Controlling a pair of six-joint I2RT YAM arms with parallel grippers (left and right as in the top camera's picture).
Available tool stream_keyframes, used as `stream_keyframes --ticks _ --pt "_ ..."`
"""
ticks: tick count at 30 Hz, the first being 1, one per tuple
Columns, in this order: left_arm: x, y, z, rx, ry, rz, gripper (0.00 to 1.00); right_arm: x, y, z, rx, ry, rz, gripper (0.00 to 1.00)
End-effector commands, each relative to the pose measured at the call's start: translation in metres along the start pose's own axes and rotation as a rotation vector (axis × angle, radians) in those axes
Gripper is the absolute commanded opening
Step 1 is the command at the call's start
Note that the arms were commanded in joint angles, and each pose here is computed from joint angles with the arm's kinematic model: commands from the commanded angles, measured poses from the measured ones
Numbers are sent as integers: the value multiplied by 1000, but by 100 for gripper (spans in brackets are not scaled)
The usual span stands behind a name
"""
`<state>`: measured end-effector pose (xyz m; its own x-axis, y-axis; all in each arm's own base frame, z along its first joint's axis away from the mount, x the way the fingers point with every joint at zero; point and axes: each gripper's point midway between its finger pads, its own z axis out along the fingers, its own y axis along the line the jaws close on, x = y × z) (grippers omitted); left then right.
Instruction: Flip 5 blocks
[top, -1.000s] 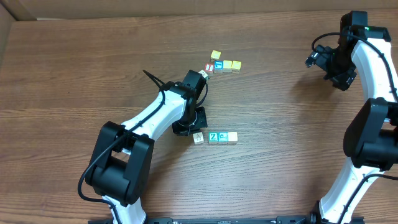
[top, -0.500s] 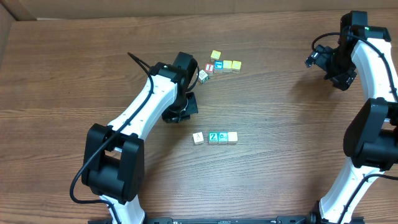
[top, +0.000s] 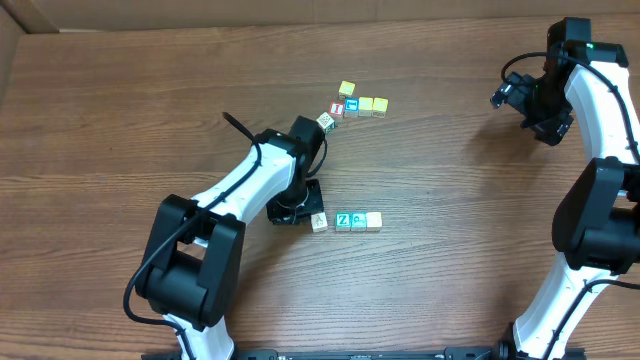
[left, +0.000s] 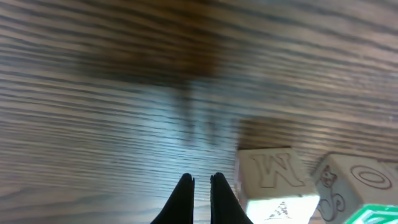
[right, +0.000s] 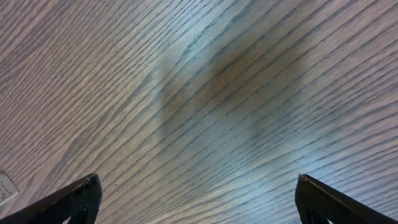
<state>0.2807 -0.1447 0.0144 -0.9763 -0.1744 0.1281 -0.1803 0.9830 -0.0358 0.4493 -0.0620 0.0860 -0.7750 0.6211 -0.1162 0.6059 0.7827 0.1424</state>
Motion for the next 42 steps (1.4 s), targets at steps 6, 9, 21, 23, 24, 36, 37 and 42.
stream_keyframes --ticks 6,9,21,23,24,36,37,42 --pt "12 -14 3 44 30 41 4 -7 4 -15 -20 -40 -9 100" --pt "13 -15 3 43 31 45 4 -7 4 -15 -20 -40 -9 100" --pt "7 -19 3 60 6 49 4 -7 4 -15 -20 -40 -9 100" --pt "7 -19 3 60 6 49 4 -7 4 -15 -20 -41 -9 100" --pt "7 -19 3 60 6 50 4 -7 4 -15 -20 -40 -9 100" --pt "6 -22 3 66 0 76 4 -7 4 -15 -20 -40 -9 100" --pt "6 -22 3 68 -2 78 4 -7 4 -15 -20 -40 -9 100" --pt "6 -26 3 72 -7 95 4 -7 4 -15 -20 -40 -9 100"
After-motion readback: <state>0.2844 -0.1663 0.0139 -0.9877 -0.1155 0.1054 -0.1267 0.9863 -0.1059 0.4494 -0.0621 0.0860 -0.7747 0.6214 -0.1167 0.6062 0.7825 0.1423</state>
